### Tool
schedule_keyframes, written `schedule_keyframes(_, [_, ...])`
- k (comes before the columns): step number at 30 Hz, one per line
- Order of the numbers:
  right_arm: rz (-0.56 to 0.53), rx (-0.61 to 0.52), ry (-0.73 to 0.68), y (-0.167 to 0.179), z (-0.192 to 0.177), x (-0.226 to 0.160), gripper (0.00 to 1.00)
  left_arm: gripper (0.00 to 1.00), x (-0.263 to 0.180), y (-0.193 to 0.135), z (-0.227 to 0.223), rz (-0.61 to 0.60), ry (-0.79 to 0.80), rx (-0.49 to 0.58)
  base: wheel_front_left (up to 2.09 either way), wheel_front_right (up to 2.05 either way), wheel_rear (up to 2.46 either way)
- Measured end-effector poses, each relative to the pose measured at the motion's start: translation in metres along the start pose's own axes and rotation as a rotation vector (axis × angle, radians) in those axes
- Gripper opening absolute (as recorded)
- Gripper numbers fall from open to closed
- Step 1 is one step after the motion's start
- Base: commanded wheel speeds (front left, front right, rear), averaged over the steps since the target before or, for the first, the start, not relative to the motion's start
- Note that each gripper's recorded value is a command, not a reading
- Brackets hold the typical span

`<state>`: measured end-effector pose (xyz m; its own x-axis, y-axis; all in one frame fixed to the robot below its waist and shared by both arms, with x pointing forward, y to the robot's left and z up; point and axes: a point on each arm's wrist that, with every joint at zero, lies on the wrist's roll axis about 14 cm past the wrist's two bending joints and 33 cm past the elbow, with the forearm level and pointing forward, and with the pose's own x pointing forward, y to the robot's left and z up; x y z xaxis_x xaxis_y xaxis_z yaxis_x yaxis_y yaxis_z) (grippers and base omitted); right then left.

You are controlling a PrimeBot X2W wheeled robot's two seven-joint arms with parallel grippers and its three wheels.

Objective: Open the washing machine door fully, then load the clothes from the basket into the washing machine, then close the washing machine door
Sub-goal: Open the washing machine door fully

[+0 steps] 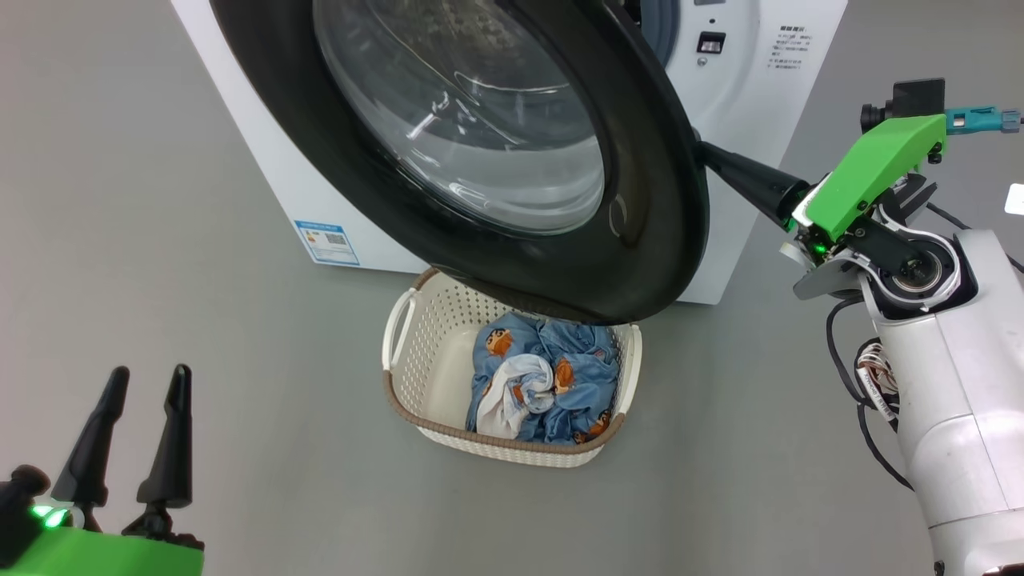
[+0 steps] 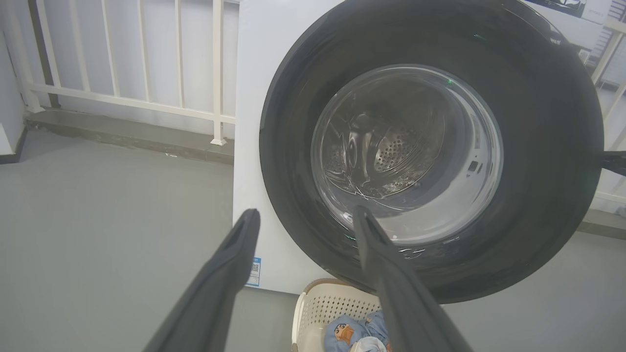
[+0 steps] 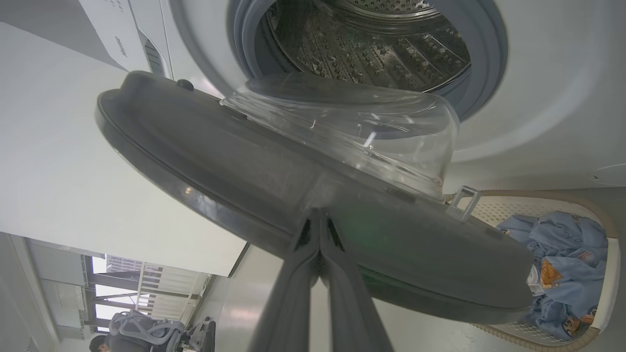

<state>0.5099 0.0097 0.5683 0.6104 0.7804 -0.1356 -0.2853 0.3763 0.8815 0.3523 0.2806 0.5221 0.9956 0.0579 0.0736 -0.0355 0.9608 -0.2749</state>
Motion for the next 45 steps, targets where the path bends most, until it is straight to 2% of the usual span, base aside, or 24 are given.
schedule_keyframes(12, [0.075,-0.02,0.097,0.036,-0.031,0.004,0.0,1.0,-0.015,0.001,0.003,0.018,-0.018,-0.001,0.0,0.0,0.0])
schedule_keyframes(29, [0.098,-0.054,0.254,0.056,-0.069,0.0,0.0,1.0,-0.039,0.009,0.006,0.06,-0.039,0.003,0.0,0.0,0.0])
schedule_keyframes(45, [0.16,0.008,0.41,0.074,-0.105,-0.002,0.0,1.0,-0.067,0.023,0.012,0.119,-0.07,0.013,0.0,0.0,0.0])
